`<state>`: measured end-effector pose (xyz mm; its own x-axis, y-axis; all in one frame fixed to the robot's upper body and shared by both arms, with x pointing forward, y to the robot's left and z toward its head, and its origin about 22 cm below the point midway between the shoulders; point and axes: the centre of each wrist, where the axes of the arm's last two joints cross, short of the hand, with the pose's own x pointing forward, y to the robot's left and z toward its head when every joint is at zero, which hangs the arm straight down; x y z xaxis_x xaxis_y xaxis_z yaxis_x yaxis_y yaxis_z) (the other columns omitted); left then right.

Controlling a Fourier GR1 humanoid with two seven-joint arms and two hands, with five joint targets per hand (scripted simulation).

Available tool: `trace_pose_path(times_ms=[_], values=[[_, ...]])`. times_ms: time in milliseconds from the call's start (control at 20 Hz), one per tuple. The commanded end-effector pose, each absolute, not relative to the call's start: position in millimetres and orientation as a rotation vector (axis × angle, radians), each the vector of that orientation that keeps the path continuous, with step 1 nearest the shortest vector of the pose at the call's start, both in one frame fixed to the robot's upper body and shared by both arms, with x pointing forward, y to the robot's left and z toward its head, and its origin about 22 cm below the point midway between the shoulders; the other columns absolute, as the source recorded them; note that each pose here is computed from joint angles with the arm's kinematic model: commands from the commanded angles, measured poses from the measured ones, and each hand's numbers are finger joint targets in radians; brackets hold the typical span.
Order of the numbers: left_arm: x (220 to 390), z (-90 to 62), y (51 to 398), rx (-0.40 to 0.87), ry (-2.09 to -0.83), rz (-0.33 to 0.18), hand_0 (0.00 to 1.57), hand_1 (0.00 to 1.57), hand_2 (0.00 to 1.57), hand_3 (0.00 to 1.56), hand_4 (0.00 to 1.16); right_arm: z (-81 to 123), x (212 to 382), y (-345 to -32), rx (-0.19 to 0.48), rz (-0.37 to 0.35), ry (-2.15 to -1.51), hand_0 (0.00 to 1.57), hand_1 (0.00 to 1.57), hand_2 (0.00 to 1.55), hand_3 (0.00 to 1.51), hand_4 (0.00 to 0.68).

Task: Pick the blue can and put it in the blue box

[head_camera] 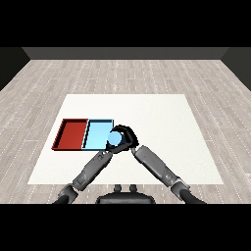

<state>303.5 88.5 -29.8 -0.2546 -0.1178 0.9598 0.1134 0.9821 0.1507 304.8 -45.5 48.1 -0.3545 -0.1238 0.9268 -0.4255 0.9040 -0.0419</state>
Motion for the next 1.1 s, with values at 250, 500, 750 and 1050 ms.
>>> trace_pose_path(times_ms=[250,500,750,1050], values=[[293.2,-27.7,73.8,-0.108,-1.804,-0.134,1.42,1.42,1.35,1.0,0.68,45.1,293.1,-52.1,0.52,0.188,-1.876,1.27,1.27,1.37,1.33,0.415],[304.1,-35.6,84.7,-0.099,-1.724,-0.113,1.57,1.57,1.52,1.45,1.1,48.8,301.0,-49.4,0.476,0.218,-1.851,0.0,0.0,0.0,0.0,0.0],[300.9,-41.2,88.3,-0.102,-1.741,-0.125,1.57,1.57,1.52,1.45,1.12,43.0,287.8,-39.6,0.456,0.192,-1.846,0.0,0.0,0.0,0.0,0.0],[311.2,-34.4,85.8,-0.045,-1.738,-0.139,1.57,1.57,1.57,1.5,1.14,33.1,301.2,-64.1,0.449,0.2,-1.846,0.0,0.0,0.0,0.0,0.0]])
